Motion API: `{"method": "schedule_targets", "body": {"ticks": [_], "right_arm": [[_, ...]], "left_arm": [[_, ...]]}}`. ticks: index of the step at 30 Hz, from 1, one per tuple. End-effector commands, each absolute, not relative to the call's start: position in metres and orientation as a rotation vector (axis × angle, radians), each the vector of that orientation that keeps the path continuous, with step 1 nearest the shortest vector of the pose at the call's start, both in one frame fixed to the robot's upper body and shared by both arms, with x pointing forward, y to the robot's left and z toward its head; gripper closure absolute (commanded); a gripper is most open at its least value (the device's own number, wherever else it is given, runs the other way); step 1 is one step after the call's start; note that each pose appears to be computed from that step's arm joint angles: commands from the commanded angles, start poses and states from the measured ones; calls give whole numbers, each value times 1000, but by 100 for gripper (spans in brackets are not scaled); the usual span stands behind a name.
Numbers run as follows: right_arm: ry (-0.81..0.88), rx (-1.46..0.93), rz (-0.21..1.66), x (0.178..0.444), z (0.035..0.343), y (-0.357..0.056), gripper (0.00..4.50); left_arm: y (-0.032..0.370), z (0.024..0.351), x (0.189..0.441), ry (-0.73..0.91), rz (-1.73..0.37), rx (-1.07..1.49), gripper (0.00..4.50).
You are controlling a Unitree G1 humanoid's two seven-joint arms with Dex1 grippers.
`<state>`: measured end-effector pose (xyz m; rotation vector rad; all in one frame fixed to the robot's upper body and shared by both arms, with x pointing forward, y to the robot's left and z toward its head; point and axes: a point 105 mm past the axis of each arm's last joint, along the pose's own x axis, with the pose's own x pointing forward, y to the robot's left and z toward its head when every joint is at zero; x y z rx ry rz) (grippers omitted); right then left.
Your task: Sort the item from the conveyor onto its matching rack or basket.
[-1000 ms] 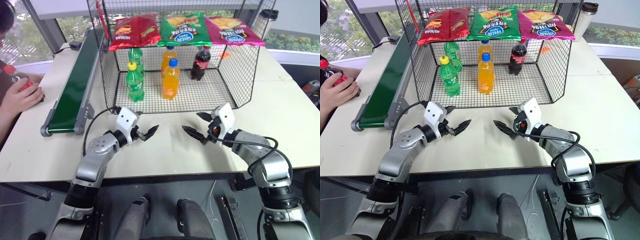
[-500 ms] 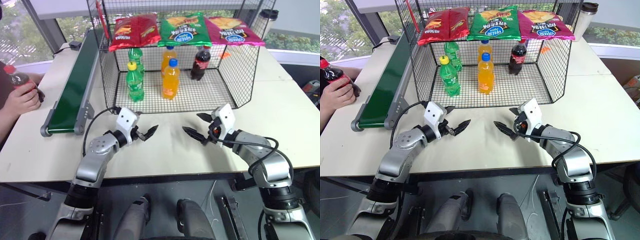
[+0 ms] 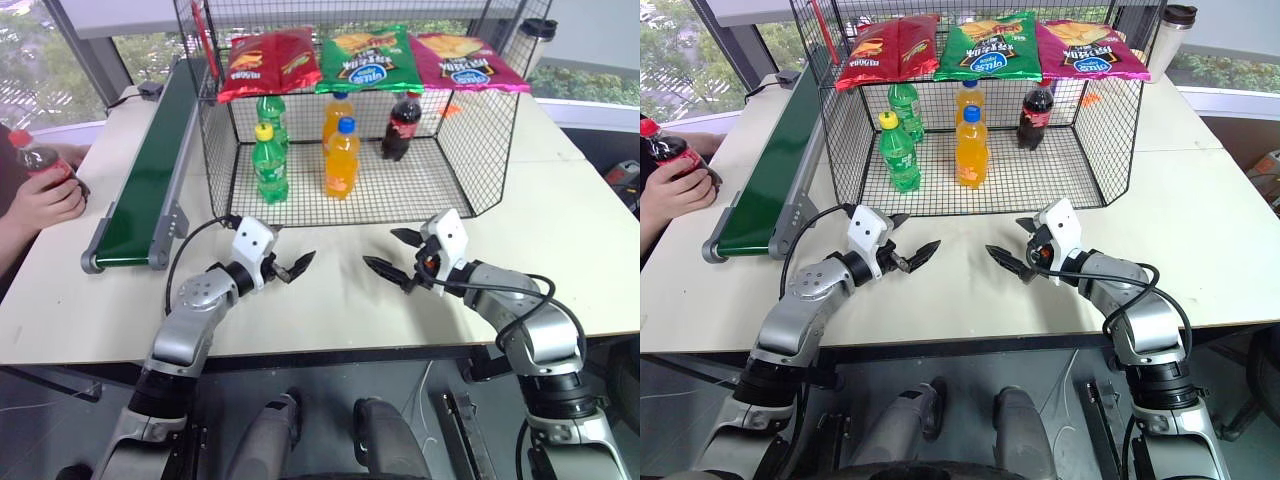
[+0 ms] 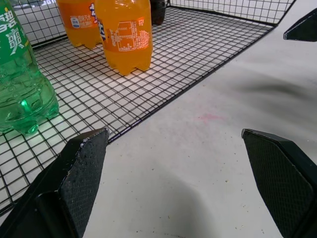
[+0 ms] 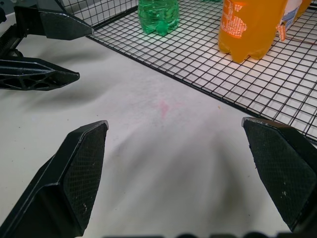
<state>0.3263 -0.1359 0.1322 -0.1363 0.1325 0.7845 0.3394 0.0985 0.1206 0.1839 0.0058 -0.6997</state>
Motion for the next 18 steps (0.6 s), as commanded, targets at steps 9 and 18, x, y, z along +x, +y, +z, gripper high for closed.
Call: {"method": "schedule_targets", "body": {"ticks": [9, 18], "right_arm": [[70, -161, 869, 322, 151, -122, 1], [26, -176, 991, 312, 171, -106, 1]], "left_arm": [[99, 129, 334, -33, -699, 215, 0], [124, 168, 338, -118, -602, 155, 0]]}}
